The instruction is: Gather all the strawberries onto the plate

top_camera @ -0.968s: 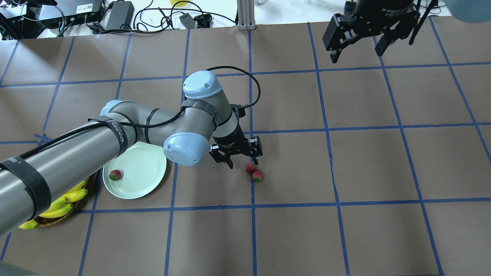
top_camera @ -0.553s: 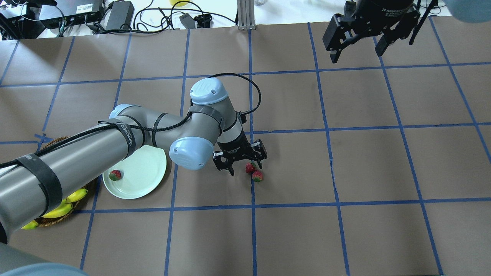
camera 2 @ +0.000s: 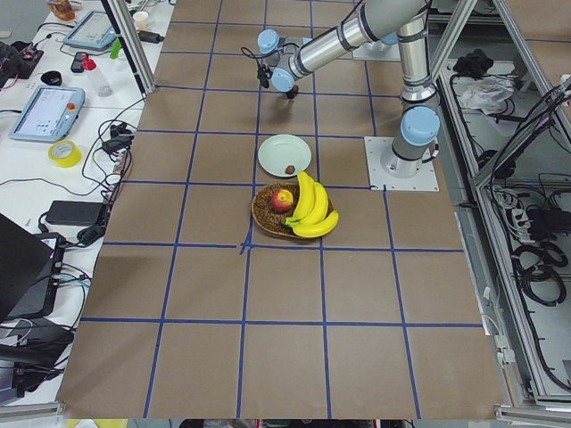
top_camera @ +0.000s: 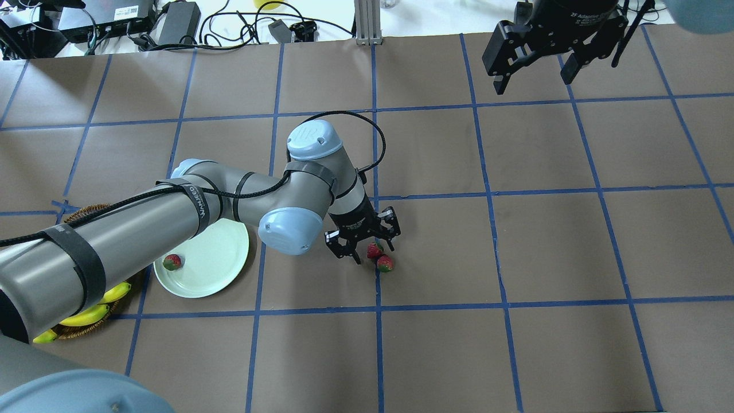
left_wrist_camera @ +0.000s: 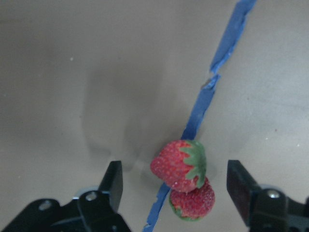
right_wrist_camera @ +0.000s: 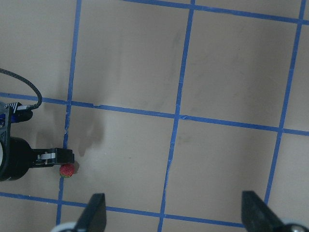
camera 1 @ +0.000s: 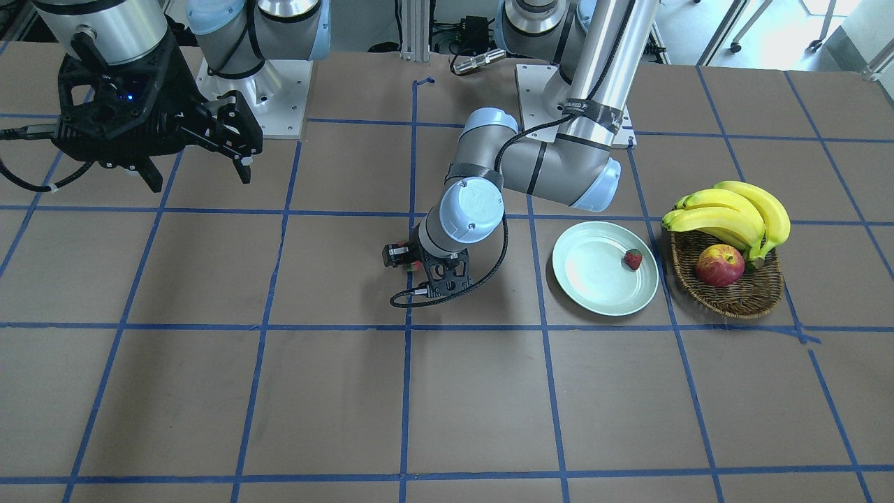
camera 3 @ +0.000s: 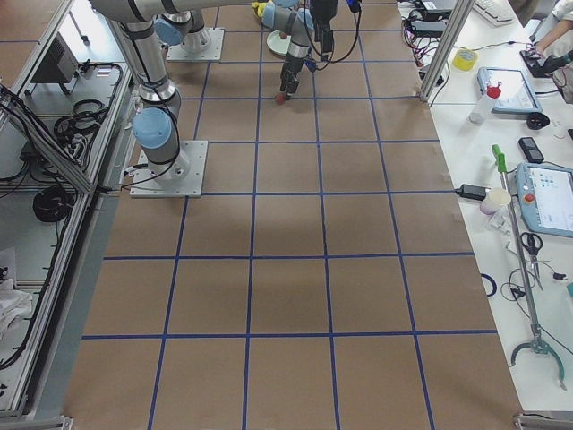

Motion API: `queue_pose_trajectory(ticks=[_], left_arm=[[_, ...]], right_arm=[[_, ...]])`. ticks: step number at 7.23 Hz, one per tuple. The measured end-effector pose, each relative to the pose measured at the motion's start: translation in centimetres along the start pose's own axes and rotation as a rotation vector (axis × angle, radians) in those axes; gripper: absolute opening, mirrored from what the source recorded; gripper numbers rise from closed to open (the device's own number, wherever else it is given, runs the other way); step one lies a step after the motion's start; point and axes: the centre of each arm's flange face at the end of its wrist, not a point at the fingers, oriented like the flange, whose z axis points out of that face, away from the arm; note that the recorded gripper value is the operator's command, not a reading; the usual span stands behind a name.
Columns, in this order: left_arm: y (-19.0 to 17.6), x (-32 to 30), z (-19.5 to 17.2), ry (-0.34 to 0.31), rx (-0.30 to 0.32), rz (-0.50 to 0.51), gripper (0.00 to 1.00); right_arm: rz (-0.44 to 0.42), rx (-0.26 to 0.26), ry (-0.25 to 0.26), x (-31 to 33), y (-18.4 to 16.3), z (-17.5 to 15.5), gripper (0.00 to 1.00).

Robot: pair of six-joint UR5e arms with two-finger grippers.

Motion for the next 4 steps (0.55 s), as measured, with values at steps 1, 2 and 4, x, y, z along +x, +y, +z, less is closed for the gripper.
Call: queue_pose_trajectory(ticks=[1,2,4], left_arm=[[0.02,-0.03,0.07,0.0,-0.002,-0.004,0.0],[0.0,0.0,0.02,0.001,-0.002,-0.001,0.0],[-0.11,0.38,-0.83,0.01,0.014,0.014,0.0]], right_arm=[[0.0,0.0,0.0,0.0,0.0,0.0,1.0],[0.0,-0.001,0.0,0.0,0.02,0.0,1.0],[0.0,0.0,0.0,-0.01,0.05,-0.04,1.0]])
